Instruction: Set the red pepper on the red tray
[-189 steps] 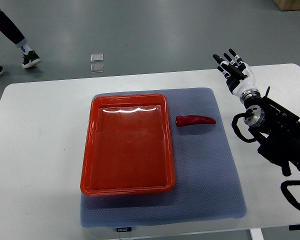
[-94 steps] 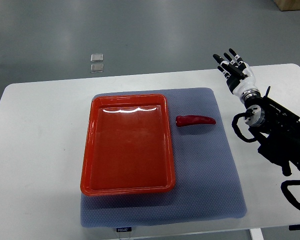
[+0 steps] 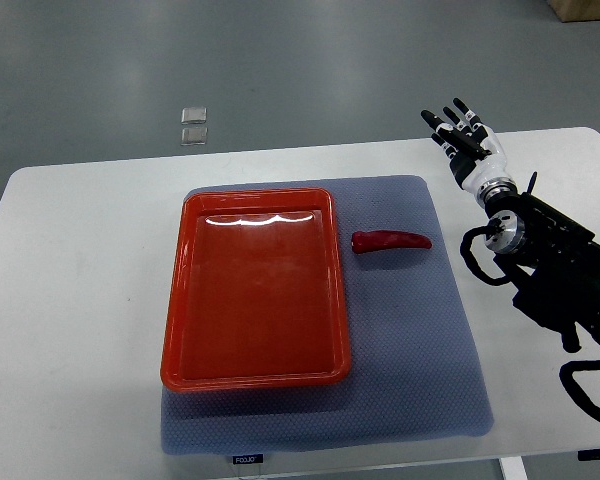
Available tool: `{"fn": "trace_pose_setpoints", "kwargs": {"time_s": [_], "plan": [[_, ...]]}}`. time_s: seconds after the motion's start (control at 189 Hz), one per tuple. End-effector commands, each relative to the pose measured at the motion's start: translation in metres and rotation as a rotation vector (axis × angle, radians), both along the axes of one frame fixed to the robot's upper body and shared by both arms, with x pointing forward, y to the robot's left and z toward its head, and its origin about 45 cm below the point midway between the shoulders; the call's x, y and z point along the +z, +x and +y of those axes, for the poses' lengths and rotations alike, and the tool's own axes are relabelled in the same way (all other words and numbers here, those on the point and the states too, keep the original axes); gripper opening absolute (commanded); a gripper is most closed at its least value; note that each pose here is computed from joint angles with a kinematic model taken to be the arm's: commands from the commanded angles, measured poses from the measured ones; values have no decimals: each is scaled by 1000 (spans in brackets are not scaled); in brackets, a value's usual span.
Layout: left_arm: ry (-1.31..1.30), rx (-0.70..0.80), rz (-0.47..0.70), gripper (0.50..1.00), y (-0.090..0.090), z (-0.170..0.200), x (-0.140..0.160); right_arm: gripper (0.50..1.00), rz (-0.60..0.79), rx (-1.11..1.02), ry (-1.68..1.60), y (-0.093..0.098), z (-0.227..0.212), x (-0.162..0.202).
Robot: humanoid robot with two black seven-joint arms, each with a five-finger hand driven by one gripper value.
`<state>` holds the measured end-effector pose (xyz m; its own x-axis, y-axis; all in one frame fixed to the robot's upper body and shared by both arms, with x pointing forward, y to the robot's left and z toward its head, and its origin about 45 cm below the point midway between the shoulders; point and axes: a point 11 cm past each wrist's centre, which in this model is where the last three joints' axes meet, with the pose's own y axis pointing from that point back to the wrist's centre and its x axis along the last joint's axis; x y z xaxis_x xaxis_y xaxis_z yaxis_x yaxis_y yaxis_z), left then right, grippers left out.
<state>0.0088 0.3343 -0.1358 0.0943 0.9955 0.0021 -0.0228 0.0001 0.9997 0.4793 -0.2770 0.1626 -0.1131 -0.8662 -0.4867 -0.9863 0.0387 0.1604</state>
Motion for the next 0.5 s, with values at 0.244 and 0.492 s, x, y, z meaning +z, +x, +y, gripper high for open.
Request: {"fn": "trace_pose_setpoints", "kwargs": {"time_s": [0.244, 0.492], "plan": [[0, 1, 0, 1000, 0, 0, 0, 919, -51, 21, -88, 16, -1, 32], [0, 1, 0, 1000, 0, 0, 0, 917, -99, 111, -396, 28, -18, 63]]}}
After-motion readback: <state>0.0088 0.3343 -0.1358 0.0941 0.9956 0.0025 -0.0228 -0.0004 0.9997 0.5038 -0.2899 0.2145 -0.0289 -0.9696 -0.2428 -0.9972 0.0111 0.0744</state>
